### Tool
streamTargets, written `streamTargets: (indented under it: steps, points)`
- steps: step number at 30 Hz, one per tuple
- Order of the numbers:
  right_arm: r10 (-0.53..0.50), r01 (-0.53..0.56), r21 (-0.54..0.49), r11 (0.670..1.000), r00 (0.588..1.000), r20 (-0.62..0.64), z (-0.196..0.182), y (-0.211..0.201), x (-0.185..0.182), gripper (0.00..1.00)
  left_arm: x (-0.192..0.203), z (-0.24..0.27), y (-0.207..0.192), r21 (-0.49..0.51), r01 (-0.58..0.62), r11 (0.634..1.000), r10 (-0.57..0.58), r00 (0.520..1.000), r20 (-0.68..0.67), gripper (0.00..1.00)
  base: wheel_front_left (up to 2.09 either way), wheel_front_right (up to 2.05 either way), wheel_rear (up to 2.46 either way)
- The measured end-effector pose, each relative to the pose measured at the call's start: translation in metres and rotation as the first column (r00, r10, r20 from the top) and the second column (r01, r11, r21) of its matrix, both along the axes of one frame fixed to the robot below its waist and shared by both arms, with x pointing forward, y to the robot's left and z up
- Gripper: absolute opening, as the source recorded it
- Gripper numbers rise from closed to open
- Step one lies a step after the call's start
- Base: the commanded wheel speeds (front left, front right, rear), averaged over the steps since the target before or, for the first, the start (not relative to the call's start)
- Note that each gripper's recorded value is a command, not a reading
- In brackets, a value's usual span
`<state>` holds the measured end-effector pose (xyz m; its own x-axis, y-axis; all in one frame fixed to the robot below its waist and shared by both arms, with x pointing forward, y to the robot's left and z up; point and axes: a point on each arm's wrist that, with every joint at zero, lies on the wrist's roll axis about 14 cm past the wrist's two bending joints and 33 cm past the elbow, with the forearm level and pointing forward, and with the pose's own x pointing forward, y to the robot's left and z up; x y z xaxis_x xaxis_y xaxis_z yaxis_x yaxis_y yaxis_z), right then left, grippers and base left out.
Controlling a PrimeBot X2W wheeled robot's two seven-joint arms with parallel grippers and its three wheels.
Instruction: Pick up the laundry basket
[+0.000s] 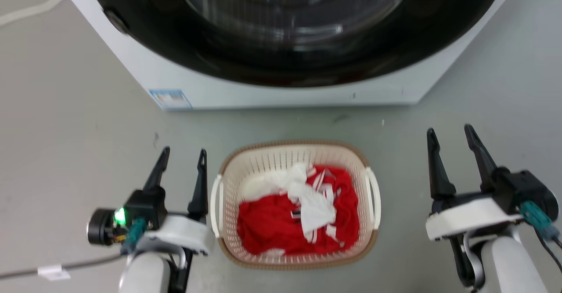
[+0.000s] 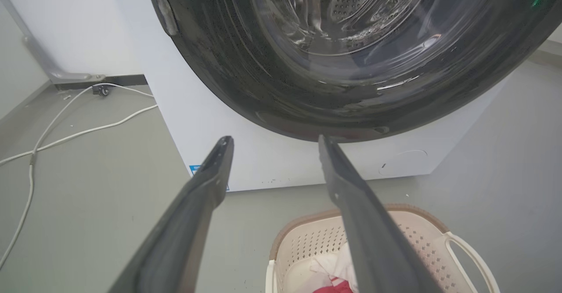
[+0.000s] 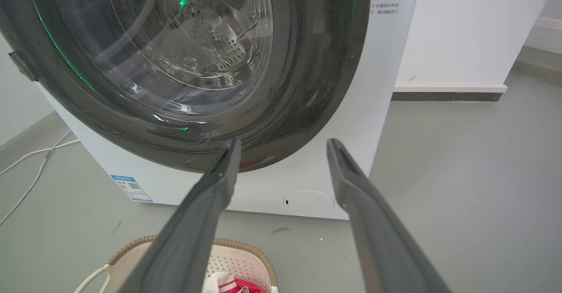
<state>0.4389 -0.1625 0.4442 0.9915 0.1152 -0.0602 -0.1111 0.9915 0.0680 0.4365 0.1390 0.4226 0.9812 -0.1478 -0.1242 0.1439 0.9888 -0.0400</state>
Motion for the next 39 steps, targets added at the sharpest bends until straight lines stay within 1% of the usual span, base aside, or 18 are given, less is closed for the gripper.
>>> streamTargets:
  steps: [3,7,9,12,17,19,21,22,23,26,28,29,30,31,32,36,38,39]
  points:
    - [0.006,-0.007,-0.01,1.0,0.998,-0.07,-0.03,0.001,0.013,1.0,0.014,-0.035,0.0,0.016,0.035,0.999,-0.033,0.996,-0.084,1.0,0.0,0.0,0.0]
    - [0.005,-0.001,0.022,1.0,0.983,-0.186,-0.077,0.003,0.022,1.0,0.024,-0.087,0.0,0.023,0.072,0.997,-0.066,0.975,-0.213,1.0,0.0,0.0,0.0]
    - [0.019,-0.014,0.023,1.0,0.968,-0.25,-0.102,0.007,0.023,1.0,0.027,-0.11,0.002,0.031,0.086,0.996,-0.075,0.961,-0.267,1.0,0.0,0.0,0.0]
    - [0.033,-0.025,0.027,0.999,0.933,-0.358,-0.141,0.012,0.022,1.0,0.027,-0.144,0.004,0.042,0.113,0.993,-0.091,0.931,-0.355,1.0,0.0,0.0,0.0]
    - [0.058,-0.061,0.013,0.998,0.849,-0.525,-0.195,0.017,0.019,1.0,0.022,-0.192,0.008,0.045,0.133,0.99,-0.095,0.871,-0.483,1.0,0.0,0.0,0.0]
    - [0.068,-0.062,0.03,0.998,0.806,-0.588,-0.214,0.021,0.016,1.0,0.012,-0.213,0.013,0.045,0.129,0.991,-0.083,0.832,-0.548,1.0,0.0,0.0,0.0]
    - [0.09,-0.086,0.039,0.996,0.752,-0.653,-0.231,0.028,0.01,1.0,0.007,-0.228,0.016,0.049,0.134,0.99,-0.079,0.798,-0.598,1.0,0.0,0.0,0.0]
    - [0.09,-0.086,0.039,0.996,0.752,-0.653,-0.231,0.028,0.01,1.0,0.007,-0.228,0.016,0.049,0.134,0.99,-0.079,0.798,-0.598,1.0,0.0,0.0,0.0]
    - [0.107,-0.094,0.057,0.994,0.698,-0.708,-0.246,0.034,0.004,1.0,0.005,-0.24,0.011,0.045,0.165,0.985,-0.099,0.764,-0.638,1.0,0.0,0.0,0.0]
    - [0.123,-0.109,0.07,0.992,0.62,-0.775,-0.264,0.038,-0.005,1.0,-0.002,-0.255,0.007,0.029,0.184,0.983,-0.113,0.712,-0.693,1.0,0.0,0.0,0.0]
    - [0.13,-0.114,0.077,0.99,0.576,-0.807,-0.274,0.041,-0.01,1.0,-0.005,-0.262,0.01,0.032,0.196,0.98,-0.114,0.687,-0.718,1.0,0.0,0.0,0.0]
    - [0.133,-0.124,0.076,0.989,0.56,-0.818,-0.278,0.042,-0.011,1.0,-0.004,-0.265,0.011,0.033,0.201,0.979,-0.115,0.679,-0.725,1.0,0.0,0.0,0.0]
    - [0.133,-0.124,0.076,0.989,0.56,-0.818,-0.278,0.042,-0.011,1.0,-0.004,-0.265,0.011,0.033,0.201,0.979,-0.115,0.679,-0.725,1.0,0.0,0.0,0.0]
    - [0.135,-0.136,0.072,0.988,0.536,-0.833,-0.285,0.043,-0.01,1.0,-0.004,-0.271,0.01,0.025,0.203,0.979,-0.117,0.658,-0.744,1.0,0.0,0.0,0.0]
    - [0.136,-0.139,0.073,0.988,0.524,-0.841,-0.289,0.043,-0.009,1.0,-0.006,-0.275,0.009,0.019,0.203,0.979,-0.119,0.642,-0.757,1.0,0.0,0.0,0.0]
    - [0.139,-0.159,0.07,0.985,0.478,-0.867,-0.301,0.045,-0.01,1.0,-0.021,-0.291,0.006,0.0,0.224,0.975,-0.126,0.55,-0.826,1.0,0.0,0.0,0.0]
    - [0.14,-0.175,0.065,0.982,0.455,-0.879,-0.307,0.045,-0.01,1.0,-0.023,-0.295,0.006,-0.008,0.232,0.973,-0.131,0.522,-0.843,1.0,0.0,0.0,0.0]
    - [0.139,-0.174,0.066,0.983,0.45,-0.882,-0.309,0.045,-0.009,1.0,-0.023,-0.297,0.006,-0.011,0.232,0.973,-0.133,0.514,-0.847,1.0,0.0,0.0,0.0]
